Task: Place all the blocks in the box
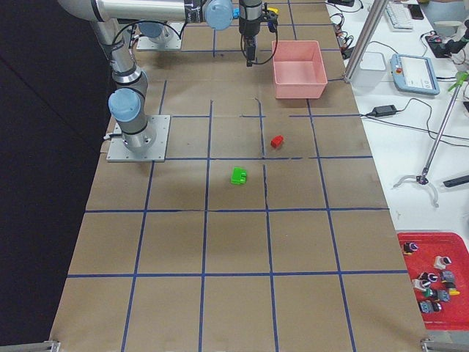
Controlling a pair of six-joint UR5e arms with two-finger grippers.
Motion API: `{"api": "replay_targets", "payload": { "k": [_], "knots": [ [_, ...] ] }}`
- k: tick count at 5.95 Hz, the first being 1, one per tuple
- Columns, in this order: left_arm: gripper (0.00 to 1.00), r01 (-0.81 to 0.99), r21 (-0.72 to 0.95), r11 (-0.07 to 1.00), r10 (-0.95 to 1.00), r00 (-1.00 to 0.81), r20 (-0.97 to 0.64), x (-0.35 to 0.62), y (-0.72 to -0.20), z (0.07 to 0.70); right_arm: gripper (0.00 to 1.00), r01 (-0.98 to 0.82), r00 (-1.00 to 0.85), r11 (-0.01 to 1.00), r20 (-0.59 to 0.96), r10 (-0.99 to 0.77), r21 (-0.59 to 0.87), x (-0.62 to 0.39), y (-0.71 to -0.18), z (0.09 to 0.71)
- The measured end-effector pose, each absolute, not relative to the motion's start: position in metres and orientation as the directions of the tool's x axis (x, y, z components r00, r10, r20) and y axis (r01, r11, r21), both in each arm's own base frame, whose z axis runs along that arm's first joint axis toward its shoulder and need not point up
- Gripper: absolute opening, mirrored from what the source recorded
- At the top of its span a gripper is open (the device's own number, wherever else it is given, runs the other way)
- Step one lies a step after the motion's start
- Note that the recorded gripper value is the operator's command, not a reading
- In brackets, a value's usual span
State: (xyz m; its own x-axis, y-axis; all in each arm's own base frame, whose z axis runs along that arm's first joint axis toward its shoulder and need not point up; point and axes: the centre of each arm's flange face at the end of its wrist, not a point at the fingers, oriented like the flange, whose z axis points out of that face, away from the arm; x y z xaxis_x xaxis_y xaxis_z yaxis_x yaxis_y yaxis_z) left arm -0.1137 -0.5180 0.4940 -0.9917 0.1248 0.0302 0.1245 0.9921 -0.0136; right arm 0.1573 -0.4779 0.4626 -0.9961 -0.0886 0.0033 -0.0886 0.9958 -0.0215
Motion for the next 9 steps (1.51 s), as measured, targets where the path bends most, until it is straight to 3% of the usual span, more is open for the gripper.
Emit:
{"api": "replay_targets", "payload": {
  "k": [6,9],
  "knots": [
    [1.0,0.12,-0.02,0.993,0.121,-0.992,0.029,-0.111,-0.519,0.495,1.0,-0.083,-0.997,0.996,0.003,-0.083,-0.029,0.155,-0.479,0.466],
    [1.0,-0.013,-0.017,1.0,-0.013,-0.999,0.032,-0.04,-0.53,0.493,1.0,-0.083,-0.997,0.996,0.004,-0.083,-0.023,0.154,-0.478,0.463]
  ]
}}
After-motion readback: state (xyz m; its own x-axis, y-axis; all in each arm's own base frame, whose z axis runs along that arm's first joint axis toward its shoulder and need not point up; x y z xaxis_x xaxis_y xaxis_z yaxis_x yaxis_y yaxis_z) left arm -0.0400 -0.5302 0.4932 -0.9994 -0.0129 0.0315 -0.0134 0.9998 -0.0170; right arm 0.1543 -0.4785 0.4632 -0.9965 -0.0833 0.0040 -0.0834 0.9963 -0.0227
